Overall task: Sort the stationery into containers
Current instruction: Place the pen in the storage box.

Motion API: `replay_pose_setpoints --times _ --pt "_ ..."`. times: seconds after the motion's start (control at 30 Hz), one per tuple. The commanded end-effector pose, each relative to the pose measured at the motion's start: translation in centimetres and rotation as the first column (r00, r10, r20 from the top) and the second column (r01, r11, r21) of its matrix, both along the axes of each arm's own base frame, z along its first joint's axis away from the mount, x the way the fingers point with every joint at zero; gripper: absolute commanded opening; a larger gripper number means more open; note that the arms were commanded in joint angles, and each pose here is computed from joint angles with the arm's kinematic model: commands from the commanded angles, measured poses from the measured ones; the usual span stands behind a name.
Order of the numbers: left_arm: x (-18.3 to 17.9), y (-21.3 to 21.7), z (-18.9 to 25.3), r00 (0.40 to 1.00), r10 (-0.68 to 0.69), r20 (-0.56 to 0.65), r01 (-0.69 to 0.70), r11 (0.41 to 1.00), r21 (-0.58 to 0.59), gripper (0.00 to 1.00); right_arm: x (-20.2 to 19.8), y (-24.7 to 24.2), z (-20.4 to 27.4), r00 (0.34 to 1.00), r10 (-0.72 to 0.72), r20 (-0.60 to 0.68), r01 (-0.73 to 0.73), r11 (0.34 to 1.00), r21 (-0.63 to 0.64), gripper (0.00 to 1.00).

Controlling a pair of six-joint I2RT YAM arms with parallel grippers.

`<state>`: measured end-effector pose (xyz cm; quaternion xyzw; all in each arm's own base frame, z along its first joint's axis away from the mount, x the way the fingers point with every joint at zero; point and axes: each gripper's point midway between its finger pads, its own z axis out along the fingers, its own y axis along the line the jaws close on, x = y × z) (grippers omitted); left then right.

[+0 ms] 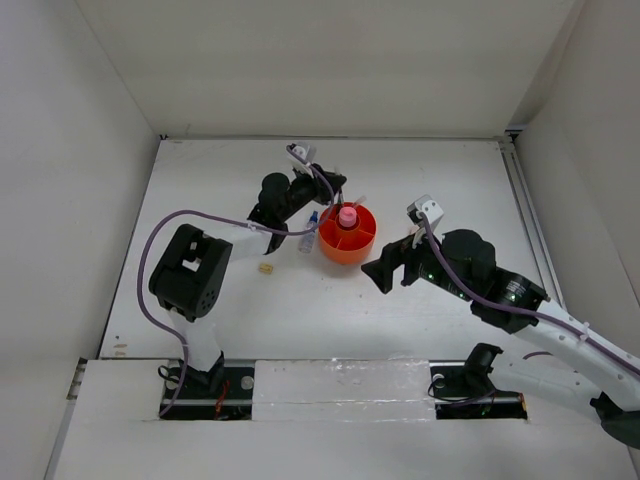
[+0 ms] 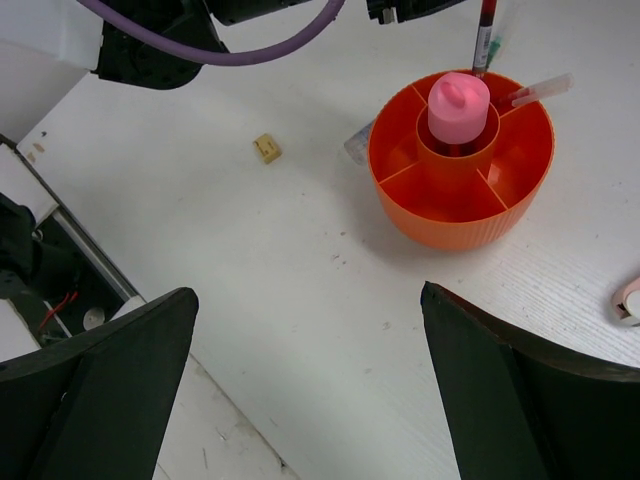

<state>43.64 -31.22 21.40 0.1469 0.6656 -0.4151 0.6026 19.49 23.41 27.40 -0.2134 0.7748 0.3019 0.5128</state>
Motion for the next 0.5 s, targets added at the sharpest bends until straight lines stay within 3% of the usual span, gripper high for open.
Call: replay_pose_setpoints --times 0.0,0.3,0.37,0.47 --pt "-0.3 -0.1 1.0 0.998 0.001 0.056 0.001 1.0 -0.032 0.08 0.1 0.1 2.9 0.999 0.005 0.053 -0.008 0.998 0.056 1.0" --pt "-0.1 0.6 0.4 0.998 0.043 0.048 -0.043 0.999 -0.013 0.12 0.1 0.2 2.7 0.999 0.005 0.053 -0.008 0.998 0.056 1.0" --pt "-0.1 0.6 0.4 0.998 0.043 0.049 -0.043 0.999 -0.013 0.2 0.1 0.2 2.7 0.999 0.005 0.053 -0.008 0.998 0.056 1.0" --pt "-0.3 0.8 -0.5 0.999 0.043 0.033 -0.043 0.999 -0.004 0.24 0.1 0.2 2.7 0.999 0.005 0.053 -0.008 0.998 0.056 1.0"
